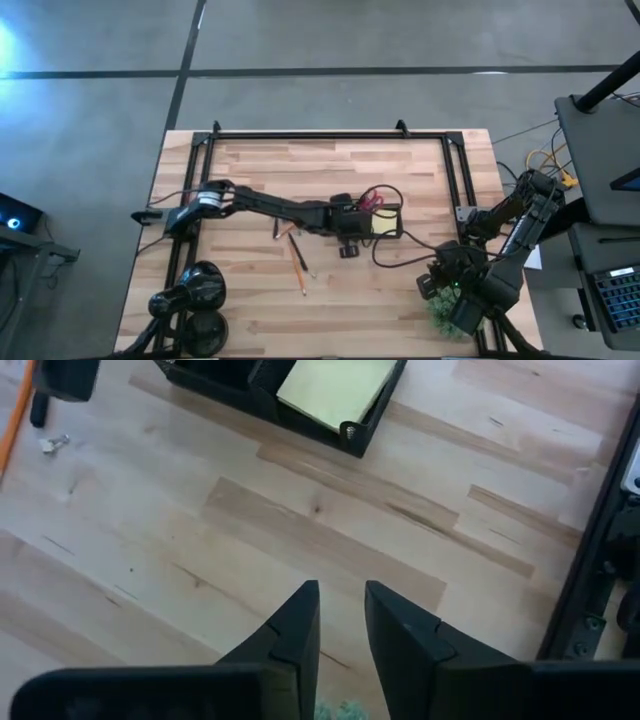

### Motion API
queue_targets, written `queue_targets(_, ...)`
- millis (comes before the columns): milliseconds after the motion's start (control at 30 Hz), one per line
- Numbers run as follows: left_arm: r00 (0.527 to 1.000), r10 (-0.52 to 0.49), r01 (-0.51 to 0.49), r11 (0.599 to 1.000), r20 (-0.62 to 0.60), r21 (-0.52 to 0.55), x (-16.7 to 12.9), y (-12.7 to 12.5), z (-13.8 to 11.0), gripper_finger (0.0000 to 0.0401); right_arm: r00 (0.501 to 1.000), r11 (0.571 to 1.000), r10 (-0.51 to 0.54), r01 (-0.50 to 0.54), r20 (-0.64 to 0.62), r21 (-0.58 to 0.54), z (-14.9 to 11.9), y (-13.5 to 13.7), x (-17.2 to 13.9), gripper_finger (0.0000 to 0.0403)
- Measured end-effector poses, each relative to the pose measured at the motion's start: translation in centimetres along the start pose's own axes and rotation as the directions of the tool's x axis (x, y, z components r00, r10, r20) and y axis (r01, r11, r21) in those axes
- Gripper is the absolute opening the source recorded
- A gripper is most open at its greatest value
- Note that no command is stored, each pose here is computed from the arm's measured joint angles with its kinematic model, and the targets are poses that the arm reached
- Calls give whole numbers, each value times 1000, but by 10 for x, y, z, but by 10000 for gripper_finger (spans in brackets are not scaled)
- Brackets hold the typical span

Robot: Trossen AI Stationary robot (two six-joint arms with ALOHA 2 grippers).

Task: Pick and place office supplies into organizer
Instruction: Put the pink binder clip into the desk organizer, then put the top blue binder clip into the desk organizer

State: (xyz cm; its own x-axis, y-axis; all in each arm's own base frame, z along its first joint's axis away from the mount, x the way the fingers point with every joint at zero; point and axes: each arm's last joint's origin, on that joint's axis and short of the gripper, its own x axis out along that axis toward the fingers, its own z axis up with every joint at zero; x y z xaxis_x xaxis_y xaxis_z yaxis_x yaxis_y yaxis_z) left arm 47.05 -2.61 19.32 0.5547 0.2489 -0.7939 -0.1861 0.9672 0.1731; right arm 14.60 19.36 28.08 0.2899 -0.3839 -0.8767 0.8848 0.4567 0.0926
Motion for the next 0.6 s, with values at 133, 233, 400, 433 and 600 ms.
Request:
queue_targets(133,999,-41,39,995,-20,-90,1,2,-1,126,1000,1000,-3,3,2,-2,0,0,0,77)
queue_targets(233,999,-12,9,997,-31,-82,2,3,-3,159,1000,1000,-5,5,3,-3,0,-1,0,77)
queue_targets(400,997,-76,75,997,-29,-30,-28,6,3,189,1000,1000,-5,5,3,-4,0,-1,0,77)
queue_targets(433,995,-100,100,995,-21,-24,-40,5,6,190,1000,1000,-6,6,4,-4,0,-1,0,77)
queue_targets(600,992,-105,111,990,-70,82,-104,9,-3,175,1000,1000,-8,8,5,-20,0,-1,0,77)
